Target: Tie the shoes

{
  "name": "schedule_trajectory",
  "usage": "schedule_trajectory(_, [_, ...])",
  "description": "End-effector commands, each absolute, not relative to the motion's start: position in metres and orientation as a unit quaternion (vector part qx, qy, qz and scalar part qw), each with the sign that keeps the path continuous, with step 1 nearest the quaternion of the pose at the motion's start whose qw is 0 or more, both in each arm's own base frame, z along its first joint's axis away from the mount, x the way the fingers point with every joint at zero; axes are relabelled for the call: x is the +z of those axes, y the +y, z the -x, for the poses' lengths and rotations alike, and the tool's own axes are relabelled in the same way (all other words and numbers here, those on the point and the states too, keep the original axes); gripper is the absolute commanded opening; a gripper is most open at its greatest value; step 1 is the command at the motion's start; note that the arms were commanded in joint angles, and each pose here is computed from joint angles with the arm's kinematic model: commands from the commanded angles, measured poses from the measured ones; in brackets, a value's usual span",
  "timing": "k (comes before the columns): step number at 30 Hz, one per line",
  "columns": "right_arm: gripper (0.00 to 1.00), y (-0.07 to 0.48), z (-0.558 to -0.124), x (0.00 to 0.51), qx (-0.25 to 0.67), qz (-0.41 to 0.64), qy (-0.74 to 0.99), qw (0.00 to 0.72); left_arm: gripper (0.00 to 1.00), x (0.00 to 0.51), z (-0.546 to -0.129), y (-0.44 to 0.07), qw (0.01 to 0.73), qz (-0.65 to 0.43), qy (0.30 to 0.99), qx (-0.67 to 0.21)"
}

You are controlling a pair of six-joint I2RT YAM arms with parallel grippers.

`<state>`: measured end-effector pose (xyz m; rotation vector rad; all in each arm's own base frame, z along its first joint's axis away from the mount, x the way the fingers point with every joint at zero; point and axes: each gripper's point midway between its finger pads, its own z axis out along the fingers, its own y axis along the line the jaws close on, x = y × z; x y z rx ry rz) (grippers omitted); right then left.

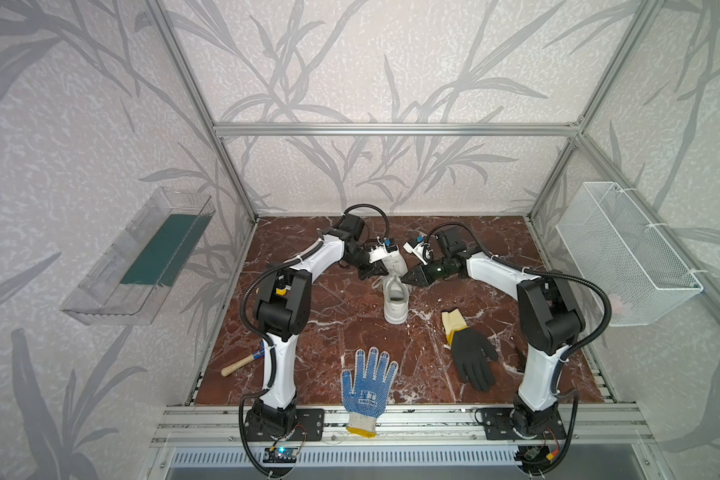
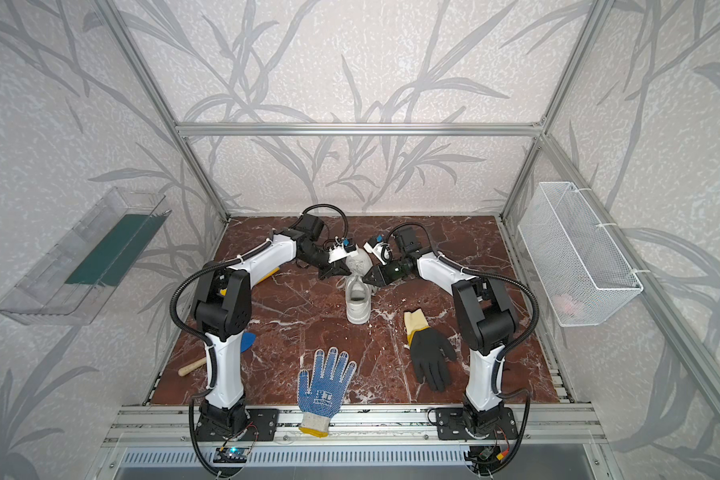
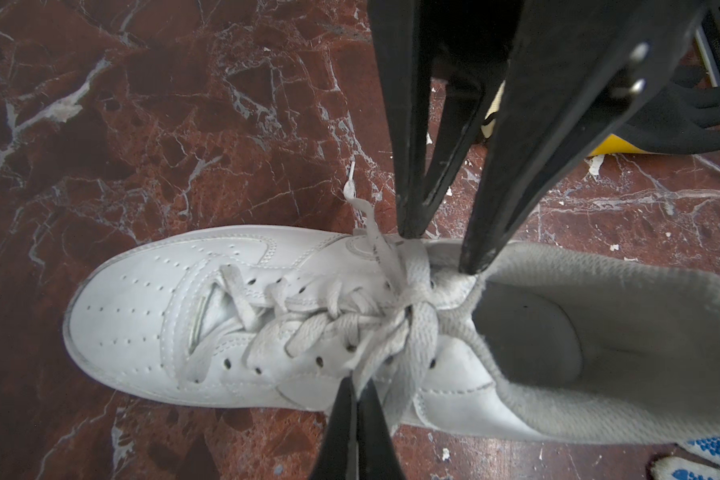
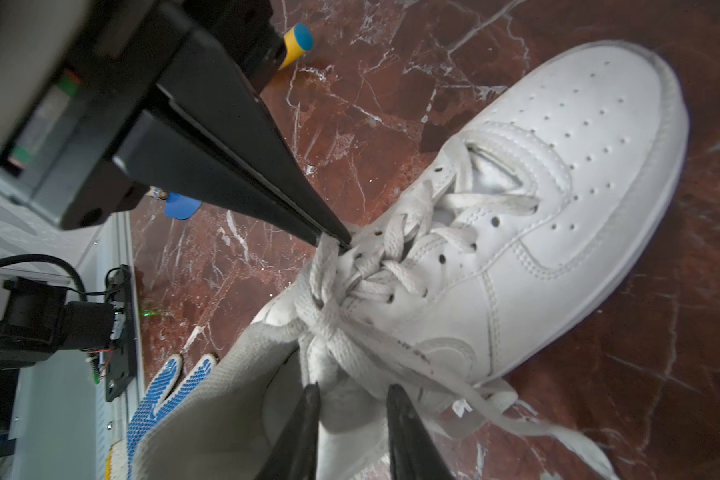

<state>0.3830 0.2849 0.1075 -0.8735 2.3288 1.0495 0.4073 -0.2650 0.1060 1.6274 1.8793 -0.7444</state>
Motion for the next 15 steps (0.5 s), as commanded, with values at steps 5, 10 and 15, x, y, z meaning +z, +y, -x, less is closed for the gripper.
schedule_trajectory(5, [0.29,0.2785,-0.4017,0.1161,0.296,0.349,0.837,0.3,0.0,0.1062,-0.405,-0.2656,0.261,-0.608,0.695,-0.282])
schedule_trajectory(10, [0.29,0.2789,-0.4043,0.1151,0.281,0.357,0.835,0.309,0.0,0.1057,-0.4048,-0.2657,0.261,-0.607,0.695,-0.283])
schedule_trajectory(15, [0.27,0.2815,-0.4053,0.1122,0.286,0.362,0.833,0.307,0.0,0.1062,-0.4047,-0.2655,0.261,-0.607,0.696,-0.283])
